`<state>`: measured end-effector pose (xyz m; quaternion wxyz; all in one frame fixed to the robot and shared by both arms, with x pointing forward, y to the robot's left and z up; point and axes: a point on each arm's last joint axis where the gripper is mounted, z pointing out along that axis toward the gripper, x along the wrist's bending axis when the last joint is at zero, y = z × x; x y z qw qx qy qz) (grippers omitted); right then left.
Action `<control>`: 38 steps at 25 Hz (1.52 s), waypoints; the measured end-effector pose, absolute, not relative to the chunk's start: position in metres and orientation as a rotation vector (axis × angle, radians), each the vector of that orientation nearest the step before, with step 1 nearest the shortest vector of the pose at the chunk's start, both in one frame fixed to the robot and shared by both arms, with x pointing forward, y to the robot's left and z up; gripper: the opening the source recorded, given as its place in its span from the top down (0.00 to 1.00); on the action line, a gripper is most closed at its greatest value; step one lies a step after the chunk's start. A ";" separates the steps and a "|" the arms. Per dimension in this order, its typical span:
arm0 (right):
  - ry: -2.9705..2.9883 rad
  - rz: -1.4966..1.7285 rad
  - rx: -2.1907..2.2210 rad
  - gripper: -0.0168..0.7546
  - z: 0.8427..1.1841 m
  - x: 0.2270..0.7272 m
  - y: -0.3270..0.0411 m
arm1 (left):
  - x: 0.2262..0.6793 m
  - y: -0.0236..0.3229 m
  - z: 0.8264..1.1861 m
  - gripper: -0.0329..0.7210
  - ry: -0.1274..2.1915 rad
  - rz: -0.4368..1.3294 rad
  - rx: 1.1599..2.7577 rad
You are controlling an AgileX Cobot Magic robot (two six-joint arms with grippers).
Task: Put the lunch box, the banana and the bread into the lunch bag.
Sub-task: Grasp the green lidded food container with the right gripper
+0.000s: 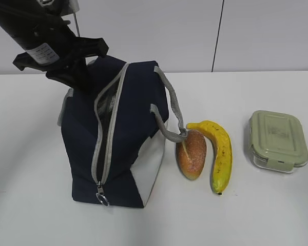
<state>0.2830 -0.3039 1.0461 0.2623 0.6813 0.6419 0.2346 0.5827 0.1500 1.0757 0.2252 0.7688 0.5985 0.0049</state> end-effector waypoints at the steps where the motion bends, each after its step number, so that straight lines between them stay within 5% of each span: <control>1: 1.755 0.631 1.870 0.32 1.045 0.293 -0.302 | 0.583 0.150 1.076 0.96 1.651 0.014 2.120; 17: 1.916 0.726 2.069 0.32 1.020 0.410 -0.285 | 0.583 0.150 1.076 0.96 1.651 0.013 2.121; 38: 1.869 0.777 2.379 0.32 0.989 0.505 -0.352 | 0.582 0.150 1.076 0.96 1.652 0.006 2.118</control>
